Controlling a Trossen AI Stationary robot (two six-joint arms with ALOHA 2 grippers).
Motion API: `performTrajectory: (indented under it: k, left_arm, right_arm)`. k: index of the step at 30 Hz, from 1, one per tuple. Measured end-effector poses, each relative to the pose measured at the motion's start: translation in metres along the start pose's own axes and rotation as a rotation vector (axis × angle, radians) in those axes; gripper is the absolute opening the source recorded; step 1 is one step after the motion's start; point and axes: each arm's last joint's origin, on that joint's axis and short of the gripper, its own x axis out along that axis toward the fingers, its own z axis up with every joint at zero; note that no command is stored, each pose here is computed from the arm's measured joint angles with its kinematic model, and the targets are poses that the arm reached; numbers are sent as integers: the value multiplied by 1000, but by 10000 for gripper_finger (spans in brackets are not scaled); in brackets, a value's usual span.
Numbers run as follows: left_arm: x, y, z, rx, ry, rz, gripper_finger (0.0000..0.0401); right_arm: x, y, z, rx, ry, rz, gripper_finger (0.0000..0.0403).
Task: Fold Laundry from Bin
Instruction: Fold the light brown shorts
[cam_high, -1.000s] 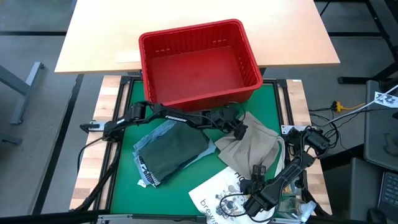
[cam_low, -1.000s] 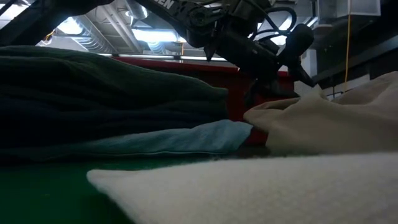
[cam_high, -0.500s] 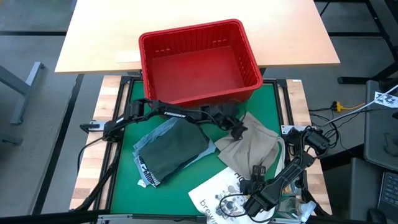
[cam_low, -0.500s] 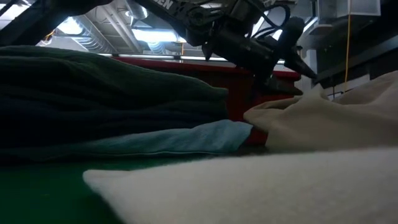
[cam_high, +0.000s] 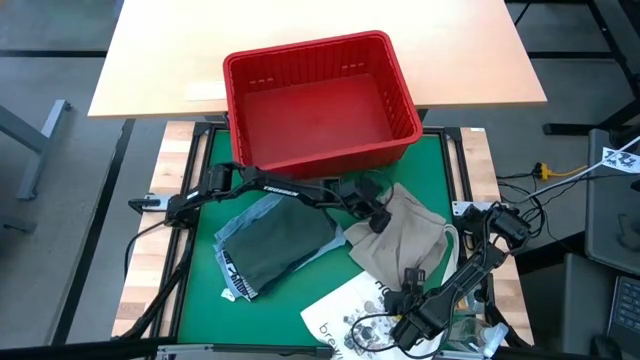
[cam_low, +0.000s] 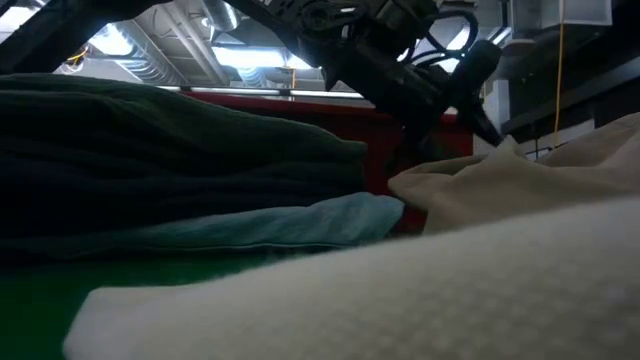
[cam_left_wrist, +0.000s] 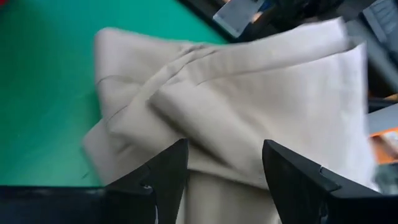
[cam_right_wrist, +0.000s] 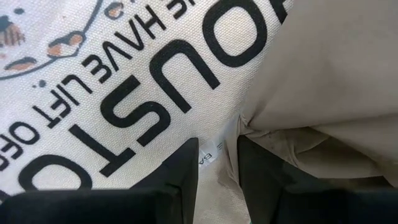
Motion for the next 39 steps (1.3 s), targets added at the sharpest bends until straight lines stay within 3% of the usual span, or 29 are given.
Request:
performTrajectory:
  k: [10, 17, 21, 25, 31, 39]
  left_arm:
    - [0, -3, 5, -40, -33, -55, 200]
    - [25, 5, -18, -149, 21, -95, 200]
    - [29, 5, -21, -155, 6, -111, 192]
    - [29, 5, -18, -120, -32, -103, 142]
    - [28, 5, -7, -38, -174, -83, 14]
    - [27, 23, 8, 82, -287, 78, 8]
  right_arm:
    - [0, 0, 0, -27, -1, -1, 106]
    - [0, 0, 0, -44, -1, -4, 106]
    - [0, -1, 0, -51, 0, -7, 106]
    - [0, -1, 0, -54, -2, -17, 106]
    - [0, -2, 0, -55, -9, -32, 106]
    - [0, -2, -1, -55, -6, -36, 106]
